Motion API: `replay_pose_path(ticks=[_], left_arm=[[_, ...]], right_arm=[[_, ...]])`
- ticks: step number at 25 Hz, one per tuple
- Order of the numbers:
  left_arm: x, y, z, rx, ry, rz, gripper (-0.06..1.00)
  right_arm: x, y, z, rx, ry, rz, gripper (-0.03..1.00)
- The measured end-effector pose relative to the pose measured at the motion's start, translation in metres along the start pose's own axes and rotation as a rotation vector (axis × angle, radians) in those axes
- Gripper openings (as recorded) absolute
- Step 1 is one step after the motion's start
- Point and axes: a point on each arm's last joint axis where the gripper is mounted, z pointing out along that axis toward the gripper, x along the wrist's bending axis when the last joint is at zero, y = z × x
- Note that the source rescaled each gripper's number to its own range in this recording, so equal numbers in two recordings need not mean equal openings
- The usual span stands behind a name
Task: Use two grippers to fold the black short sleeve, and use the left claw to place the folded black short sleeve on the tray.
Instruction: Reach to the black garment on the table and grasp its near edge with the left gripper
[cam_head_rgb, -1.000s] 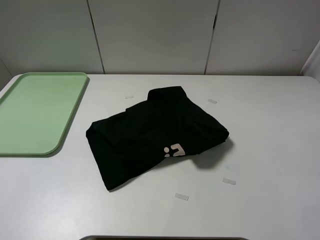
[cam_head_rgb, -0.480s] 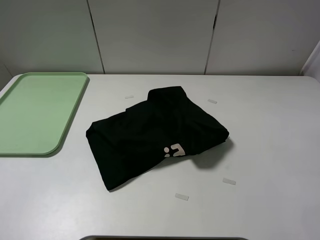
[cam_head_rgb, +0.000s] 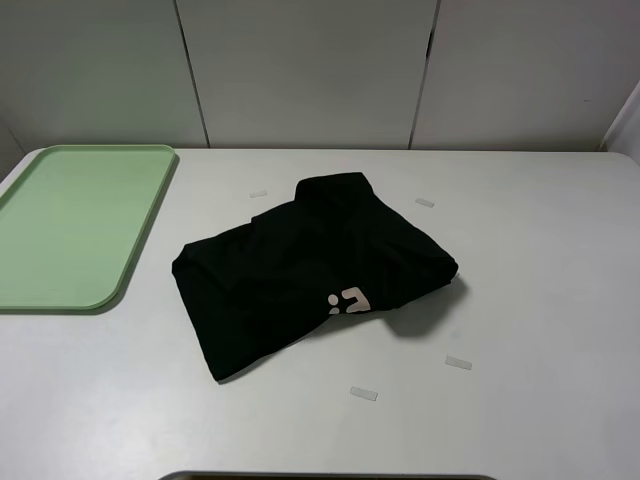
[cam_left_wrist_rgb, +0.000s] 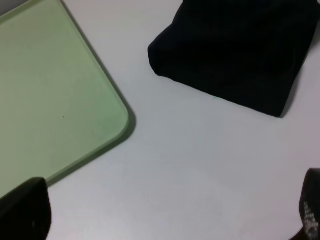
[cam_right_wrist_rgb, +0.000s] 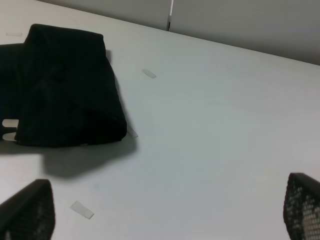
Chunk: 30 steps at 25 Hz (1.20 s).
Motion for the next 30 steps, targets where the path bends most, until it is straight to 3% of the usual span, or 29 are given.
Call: replay_pose_path(ticks=[7,15,19,22,25,30], left_arm=[[-0.001,0.001,0.000,-0.008,-0.007,-0.018,1.00],[-0.003,0.002,0.000,-0.018,-0.032,-0.181,0.99],[-0.005,0.011,-0.003,-0.101,-0.070,-0.236,0.99],[-0.006,0.030,0.001,-0.185,-0.142,-0.338,0.99],[-0.004,0.052,0.018,-0.162,-0.209,-0.456,0.99],[-0.001,0.082,0.074,0.051,-0.330,-0.597,0.98]], right_arm=[[0.000,0.000,0.000,0.000,0.000,0.000,1.00],[0.000,0.000,0.000,0.000,0.000,0.000,1.00],[0.000,0.000,0.000,0.000,0.000,0.000,1.00],[0.000,0.000,0.000,0.000,0.000,0.000,1.00],[0.000,0.000,0.000,0.000,0.000,0.000,1.00],[0.000,0.000,0.000,0.000,0.000,0.000,1.00]])
